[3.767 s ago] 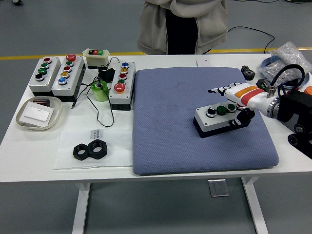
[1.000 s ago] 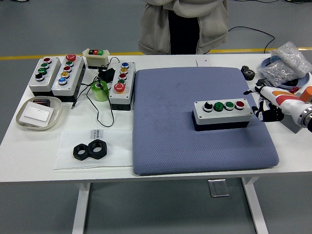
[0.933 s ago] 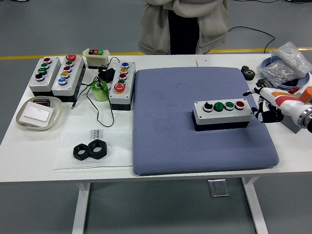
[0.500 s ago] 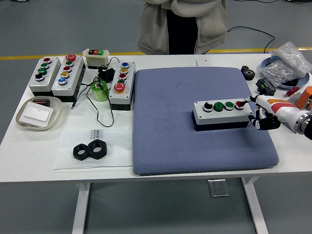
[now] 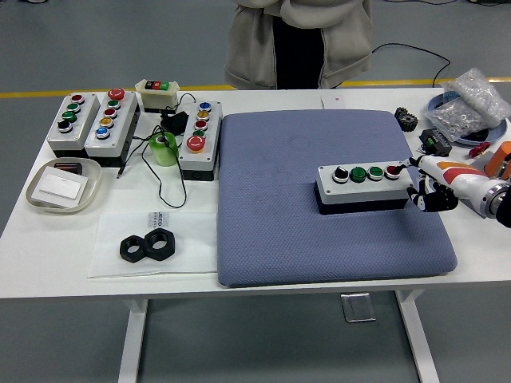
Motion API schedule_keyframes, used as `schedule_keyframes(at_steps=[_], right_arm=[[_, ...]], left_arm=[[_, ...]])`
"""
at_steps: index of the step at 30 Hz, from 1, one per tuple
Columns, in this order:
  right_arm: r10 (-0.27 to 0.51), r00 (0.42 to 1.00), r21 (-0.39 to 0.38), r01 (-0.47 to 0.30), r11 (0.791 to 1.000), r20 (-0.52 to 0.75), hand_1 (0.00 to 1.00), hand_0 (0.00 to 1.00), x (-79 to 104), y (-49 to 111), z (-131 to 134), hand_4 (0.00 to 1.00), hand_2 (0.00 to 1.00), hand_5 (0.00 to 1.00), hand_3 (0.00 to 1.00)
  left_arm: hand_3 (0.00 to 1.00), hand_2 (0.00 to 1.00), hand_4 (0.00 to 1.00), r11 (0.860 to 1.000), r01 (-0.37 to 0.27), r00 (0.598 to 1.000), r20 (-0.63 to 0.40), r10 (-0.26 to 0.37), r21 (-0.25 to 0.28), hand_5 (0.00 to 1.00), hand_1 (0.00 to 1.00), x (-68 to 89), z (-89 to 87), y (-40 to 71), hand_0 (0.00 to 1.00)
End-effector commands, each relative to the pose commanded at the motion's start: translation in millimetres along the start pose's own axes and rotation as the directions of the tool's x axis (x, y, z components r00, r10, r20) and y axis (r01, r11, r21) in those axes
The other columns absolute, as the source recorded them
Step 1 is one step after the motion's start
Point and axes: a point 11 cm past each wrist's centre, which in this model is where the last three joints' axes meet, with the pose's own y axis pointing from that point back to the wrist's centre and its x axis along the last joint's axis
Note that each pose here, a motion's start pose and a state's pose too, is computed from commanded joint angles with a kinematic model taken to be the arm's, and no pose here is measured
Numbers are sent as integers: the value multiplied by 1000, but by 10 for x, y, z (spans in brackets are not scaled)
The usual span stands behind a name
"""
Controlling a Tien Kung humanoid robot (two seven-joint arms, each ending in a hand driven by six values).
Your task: Pick up the button,place it on the desk,press the button,press the button
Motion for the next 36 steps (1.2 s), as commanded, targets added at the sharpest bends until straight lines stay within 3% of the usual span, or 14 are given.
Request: schedule_keyframes(at_steps=[10, 25, 36], right_arm=[[11, 1000, -8, -11, 1000, 2, 17, 104, 48, -31, -2, 442, 194, 2, 796], [-59, 998, -25, 58, 998, -30, 17, 103, -112, -43, 13, 437, 193, 2, 795], [39, 999, 43, -38, 998, -23, 16, 97, 190, 41, -195, 440, 192, 2, 799]], left_arm=[[833, 889, 646, 1000, 3, 1000, -2, -3, -4, 998, 830, -14, 29, -1, 699], [832, 889, 646, 1000, 3, 1000, -6, -3, -6, 998, 830, -17, 39, -1, 695], [831, 889, 648, 1000, 4, 1000, -6, -4, -8, 998, 830, -17, 53, -2, 694]])
